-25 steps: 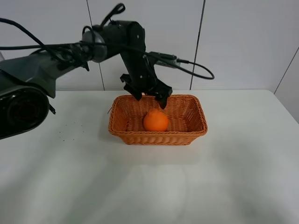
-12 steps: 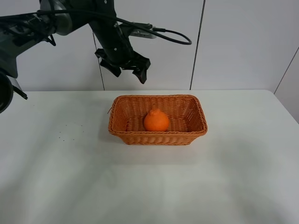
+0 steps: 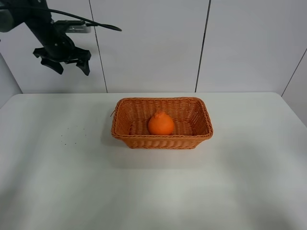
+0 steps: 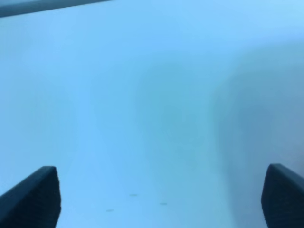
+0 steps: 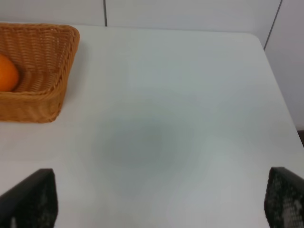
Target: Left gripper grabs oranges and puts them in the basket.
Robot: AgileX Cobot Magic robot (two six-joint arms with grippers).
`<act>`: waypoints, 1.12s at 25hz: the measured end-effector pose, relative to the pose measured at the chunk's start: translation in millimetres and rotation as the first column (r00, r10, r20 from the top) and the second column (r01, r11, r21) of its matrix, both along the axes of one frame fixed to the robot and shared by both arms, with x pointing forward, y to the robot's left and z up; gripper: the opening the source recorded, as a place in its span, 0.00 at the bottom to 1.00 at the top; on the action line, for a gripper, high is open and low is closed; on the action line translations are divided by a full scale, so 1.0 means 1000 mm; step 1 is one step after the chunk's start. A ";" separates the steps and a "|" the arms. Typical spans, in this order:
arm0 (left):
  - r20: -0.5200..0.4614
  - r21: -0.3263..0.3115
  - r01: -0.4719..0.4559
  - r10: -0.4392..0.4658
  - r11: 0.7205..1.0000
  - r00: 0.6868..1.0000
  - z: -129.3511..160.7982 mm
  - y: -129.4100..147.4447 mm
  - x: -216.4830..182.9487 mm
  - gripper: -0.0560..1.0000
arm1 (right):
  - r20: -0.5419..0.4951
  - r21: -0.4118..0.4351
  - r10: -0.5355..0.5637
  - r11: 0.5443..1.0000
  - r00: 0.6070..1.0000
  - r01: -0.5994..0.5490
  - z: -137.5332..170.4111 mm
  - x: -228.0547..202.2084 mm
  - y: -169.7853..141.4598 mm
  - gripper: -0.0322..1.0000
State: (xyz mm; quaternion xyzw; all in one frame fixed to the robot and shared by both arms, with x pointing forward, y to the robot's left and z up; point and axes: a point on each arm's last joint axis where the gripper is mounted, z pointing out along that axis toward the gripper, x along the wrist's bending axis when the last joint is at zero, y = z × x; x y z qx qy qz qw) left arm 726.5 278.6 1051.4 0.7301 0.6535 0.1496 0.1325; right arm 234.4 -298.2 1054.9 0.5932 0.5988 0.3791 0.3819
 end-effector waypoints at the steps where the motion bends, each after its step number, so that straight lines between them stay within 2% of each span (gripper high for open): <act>1: -0.003 -0.007 -0.022 0.022 1.000 1.000 -0.001 0.010 0.000 0.95 | 0.000 0.000 0.000 1.000 1.000 0.000 0.000 0.000 0.000 0.70; 5: -0.028 -0.016 -0.068 0.067 0.998 0.997 -0.009 0.032 0.000 0.95 | 0.000 0.000 0.000 1.000 1.000 0.000 0.000 0.000 0.000 0.70; 10: -0.047 -0.021 -0.063 0.062 0.998 0.997 -0.007 0.029 -0.008 0.95 | 0.000 0.000 0.000 1.000 1.000 0.000 0.000 0.000 0.000 0.70; 16: -0.061 -0.021 -0.063 0.061 0.998 0.996 0.034 0.028 -0.044 0.94 | 0.000 0.000 0.000 1.000 1.000 0.000 0.000 0.000 0.000 0.70; 23: 0.000 -0.029 -0.073 0.073 0.997 0.997 0.085 0.027 -0.105 0.93 | 0.000 0.000 0.000 1.000 1.000 0.000 0.000 0.000 0.000 0.70; 28: -0.002 -0.029 -0.074 0.074 0.997 0.997 0.100 0.026 -0.165 0.93 | 0.000 0.000 0.000 1.000 1.000 0.000 0.000 0.000 0.000 0.70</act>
